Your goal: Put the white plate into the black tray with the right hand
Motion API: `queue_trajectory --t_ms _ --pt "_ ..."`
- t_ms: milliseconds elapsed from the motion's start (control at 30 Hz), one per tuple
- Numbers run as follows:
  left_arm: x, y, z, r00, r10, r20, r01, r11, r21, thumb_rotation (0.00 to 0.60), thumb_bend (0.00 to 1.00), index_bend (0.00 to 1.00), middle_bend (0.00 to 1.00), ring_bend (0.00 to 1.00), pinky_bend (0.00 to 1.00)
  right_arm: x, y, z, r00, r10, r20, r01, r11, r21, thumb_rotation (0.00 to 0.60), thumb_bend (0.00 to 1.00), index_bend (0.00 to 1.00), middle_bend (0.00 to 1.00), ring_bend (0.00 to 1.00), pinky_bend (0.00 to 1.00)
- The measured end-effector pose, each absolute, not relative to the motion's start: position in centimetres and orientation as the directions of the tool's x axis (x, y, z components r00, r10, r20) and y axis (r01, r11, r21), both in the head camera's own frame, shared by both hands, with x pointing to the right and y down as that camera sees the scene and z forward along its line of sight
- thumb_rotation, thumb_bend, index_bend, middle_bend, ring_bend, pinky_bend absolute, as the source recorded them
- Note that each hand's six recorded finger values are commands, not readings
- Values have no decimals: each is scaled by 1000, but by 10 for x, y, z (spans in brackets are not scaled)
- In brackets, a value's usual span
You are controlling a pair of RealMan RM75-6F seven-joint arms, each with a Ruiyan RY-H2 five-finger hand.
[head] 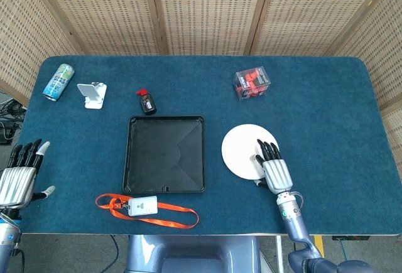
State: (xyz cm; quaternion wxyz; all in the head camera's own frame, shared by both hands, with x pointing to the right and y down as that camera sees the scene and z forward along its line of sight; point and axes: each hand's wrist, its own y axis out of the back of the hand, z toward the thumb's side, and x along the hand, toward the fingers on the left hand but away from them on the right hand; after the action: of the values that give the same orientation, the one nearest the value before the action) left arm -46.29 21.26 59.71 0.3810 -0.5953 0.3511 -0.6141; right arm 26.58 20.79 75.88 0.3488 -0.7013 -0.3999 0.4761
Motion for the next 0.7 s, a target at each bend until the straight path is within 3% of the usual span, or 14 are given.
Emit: queue_trajectory --t_ms 100,233,400,700 --pt "-463 213 597 0 -887 462 49 -461 -886 600 0 0 0 0 0 266 206 754 226 906 -357 242 -407 -881 600 496 613 158 0 68" --pt "-463 213 596 0 -887 461 48 -461 -886 600 0 0 0 0 0 266 202 746 228 924 -307 267 -362 -893 600 489 663 208 4 87" --pt "-462 213 596 4 -888 459 47 -458 -888 600 0 0 0 0 0 266 196 739 229 938 -259 294 -321 -900 600 500 676 222 12 91" --pt "-461 213 595 5 -889 457 46 -457 -888 600 0 0 0 0 0 267 196 735 231 941 -246 301 -310 -902 600 529 686 230 23 92"
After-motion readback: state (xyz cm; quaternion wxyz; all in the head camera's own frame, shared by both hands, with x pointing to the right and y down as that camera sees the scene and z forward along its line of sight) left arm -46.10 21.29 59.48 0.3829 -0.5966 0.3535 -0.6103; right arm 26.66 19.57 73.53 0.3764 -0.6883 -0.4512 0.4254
